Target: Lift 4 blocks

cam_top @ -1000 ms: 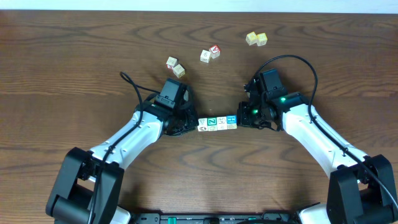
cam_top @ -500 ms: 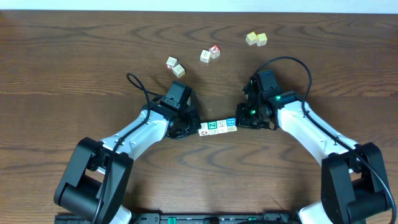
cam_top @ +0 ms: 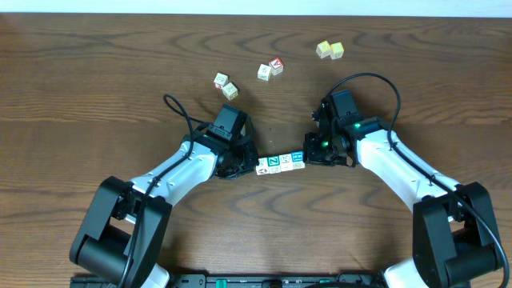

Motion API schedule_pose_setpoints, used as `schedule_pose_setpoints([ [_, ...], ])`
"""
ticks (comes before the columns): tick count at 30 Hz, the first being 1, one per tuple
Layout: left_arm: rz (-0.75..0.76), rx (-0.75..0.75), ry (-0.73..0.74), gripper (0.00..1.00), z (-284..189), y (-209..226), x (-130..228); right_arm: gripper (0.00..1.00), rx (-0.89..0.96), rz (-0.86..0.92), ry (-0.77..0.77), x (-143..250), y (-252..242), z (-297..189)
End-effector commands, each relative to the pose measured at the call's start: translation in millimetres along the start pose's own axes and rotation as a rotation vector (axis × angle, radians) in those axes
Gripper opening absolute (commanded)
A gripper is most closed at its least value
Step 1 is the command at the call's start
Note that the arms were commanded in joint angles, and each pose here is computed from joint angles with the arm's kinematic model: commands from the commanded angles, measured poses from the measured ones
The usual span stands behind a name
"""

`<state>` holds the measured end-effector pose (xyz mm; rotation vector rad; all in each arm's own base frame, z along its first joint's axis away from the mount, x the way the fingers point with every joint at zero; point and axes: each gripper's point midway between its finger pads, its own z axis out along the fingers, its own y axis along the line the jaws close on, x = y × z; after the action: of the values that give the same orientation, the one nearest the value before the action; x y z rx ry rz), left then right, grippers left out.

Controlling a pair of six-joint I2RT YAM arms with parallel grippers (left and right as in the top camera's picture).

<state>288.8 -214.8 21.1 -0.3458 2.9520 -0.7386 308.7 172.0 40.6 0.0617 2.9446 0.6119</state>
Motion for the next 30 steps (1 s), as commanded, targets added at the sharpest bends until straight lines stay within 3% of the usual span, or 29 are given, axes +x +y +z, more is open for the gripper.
schedule_pose_setpoints([
  [1, 0.049, 0.124, 0.044, 0.07, -4.4, -39.0, 7.2, 0.01, -0.130, -0.039, 0.098, 23.8, 35.0, 9.3],
  [30, 0.065, 0.115, 0.048, 0.07, -2.2, -41.1, 12.2, 0.01, -0.137, -0.026, 0.099, 34.1, 25.5, 21.9],
])
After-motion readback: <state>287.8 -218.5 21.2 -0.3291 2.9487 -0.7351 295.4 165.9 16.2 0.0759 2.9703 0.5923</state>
